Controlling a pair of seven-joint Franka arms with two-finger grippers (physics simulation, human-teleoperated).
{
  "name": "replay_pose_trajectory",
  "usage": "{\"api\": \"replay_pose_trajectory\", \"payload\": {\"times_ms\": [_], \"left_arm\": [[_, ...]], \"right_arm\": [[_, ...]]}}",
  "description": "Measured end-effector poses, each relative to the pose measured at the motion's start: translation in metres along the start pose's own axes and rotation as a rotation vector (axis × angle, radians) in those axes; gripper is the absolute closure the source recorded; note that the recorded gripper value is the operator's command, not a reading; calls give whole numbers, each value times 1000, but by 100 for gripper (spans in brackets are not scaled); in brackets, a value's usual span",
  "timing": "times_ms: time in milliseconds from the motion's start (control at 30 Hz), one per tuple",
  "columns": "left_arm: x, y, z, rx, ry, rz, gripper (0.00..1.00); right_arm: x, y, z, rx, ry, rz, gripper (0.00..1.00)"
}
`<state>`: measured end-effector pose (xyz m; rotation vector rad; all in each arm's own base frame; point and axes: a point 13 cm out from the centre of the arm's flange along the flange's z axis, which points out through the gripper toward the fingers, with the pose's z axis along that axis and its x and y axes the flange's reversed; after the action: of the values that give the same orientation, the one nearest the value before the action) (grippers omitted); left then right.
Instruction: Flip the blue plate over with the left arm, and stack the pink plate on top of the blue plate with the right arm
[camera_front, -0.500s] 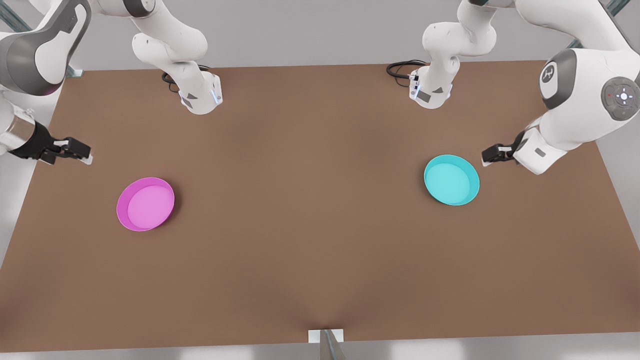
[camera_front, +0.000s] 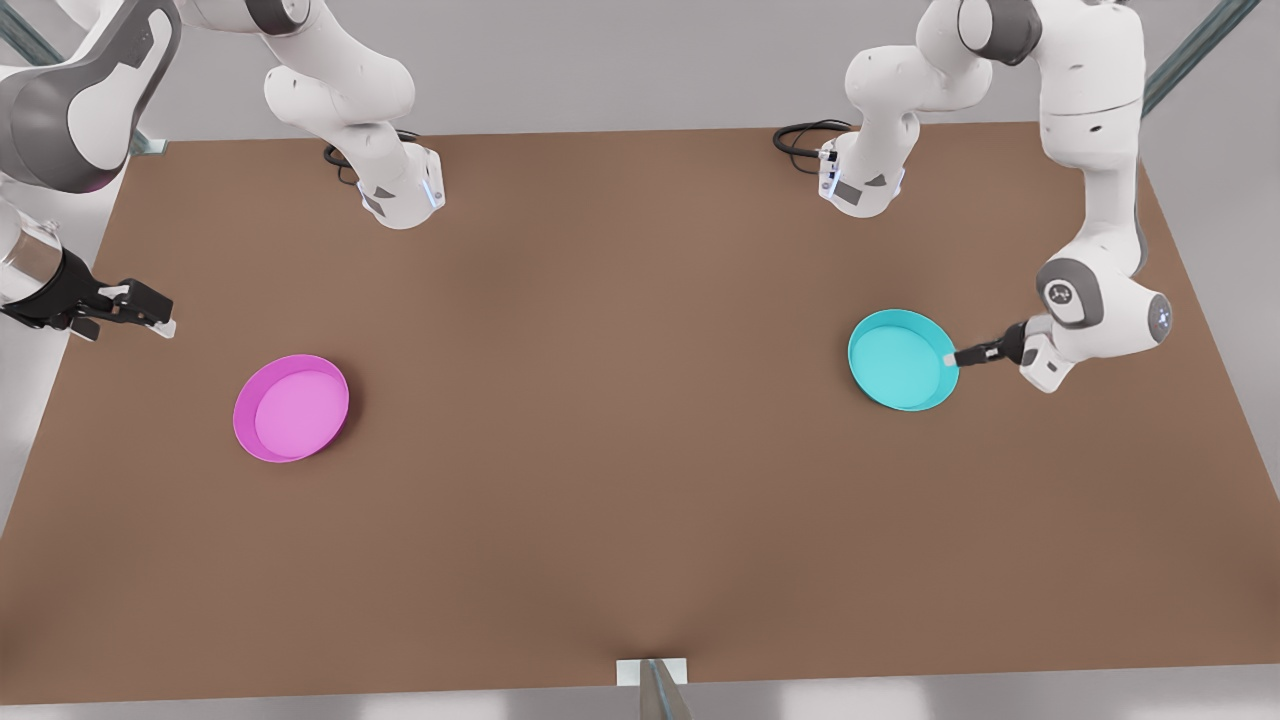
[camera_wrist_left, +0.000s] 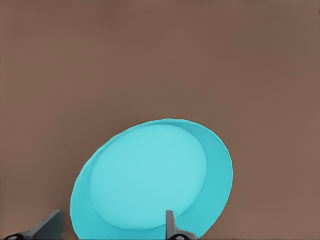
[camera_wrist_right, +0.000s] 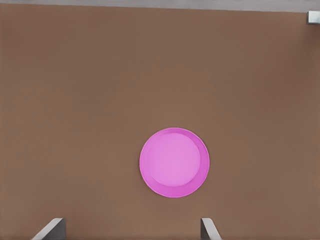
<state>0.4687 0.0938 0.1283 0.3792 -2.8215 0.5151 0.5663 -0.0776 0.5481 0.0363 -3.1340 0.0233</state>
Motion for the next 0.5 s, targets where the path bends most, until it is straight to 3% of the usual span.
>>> {"api": "replay_pose_trajectory", "payload": {"times_ms": [133,433,467,500], "left_arm": [[-15,18,14,-23,-63,127,0],[-13,38,57,-67,-30,347,0],[-13,39,58,-70,-29,366,4],[-13,39,59,-72,-28,384,24]], "right_arm": [[0,0,1,0,1,-7,0],[0,0,2,-1,6,-16,0],[0,0,2,-1,7,-17,0],[0,1,3,-1,8,-18,0]]}}
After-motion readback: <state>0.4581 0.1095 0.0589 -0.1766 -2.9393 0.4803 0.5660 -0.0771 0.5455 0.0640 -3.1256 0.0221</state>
